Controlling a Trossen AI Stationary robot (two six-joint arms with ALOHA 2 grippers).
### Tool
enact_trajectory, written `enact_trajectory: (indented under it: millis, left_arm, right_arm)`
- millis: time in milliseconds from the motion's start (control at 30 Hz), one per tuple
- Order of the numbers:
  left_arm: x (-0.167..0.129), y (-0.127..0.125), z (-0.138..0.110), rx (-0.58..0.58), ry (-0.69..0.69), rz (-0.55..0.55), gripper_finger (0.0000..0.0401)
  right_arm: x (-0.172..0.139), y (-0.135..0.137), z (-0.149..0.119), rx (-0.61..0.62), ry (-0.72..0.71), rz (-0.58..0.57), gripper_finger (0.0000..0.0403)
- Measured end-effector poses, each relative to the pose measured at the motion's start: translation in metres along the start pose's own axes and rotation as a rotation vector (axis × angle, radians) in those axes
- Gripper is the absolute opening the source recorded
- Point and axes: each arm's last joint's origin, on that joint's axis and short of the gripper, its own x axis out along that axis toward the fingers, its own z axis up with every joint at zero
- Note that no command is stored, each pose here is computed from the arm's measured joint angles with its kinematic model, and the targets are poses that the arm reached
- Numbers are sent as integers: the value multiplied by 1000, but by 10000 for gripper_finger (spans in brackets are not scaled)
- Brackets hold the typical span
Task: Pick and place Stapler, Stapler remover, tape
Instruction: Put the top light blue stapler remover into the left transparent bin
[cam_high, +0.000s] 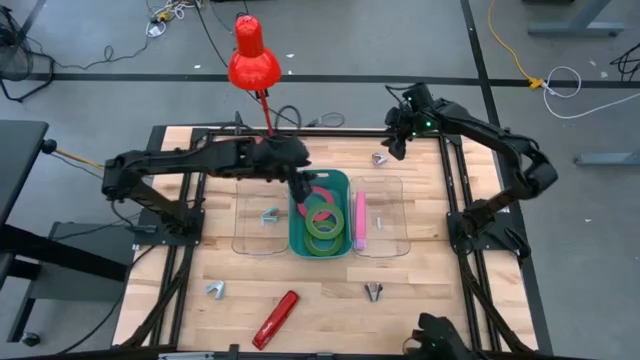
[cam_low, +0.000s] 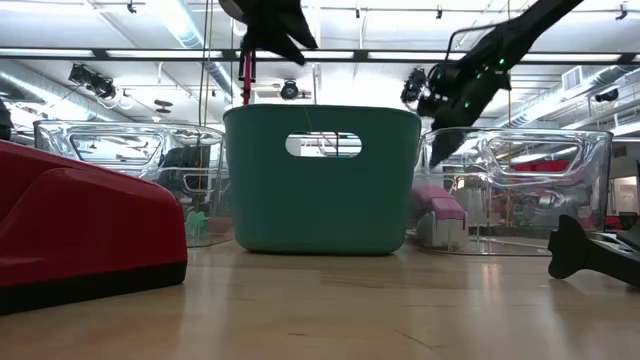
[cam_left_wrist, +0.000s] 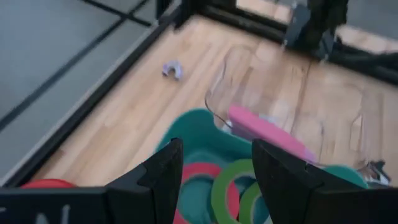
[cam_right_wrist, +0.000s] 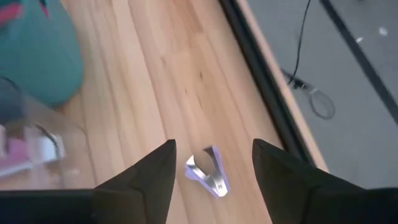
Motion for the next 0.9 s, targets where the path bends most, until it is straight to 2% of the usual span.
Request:
enact_trajectory:
  millis: [400,700,900]
  left_arm:
    - [-61,22,11,-10,-159,92,195]
    - [-67,30,8,-3,-134,150,195]
    - [-67,30,7,-21,-133,145,195]
  right_arm:
    - [43,-14,-14,-47,112,21,196]
    - [67,-21,-24,-63,173,22,196]
    - [80,-24,-30,-72,196,38,196]
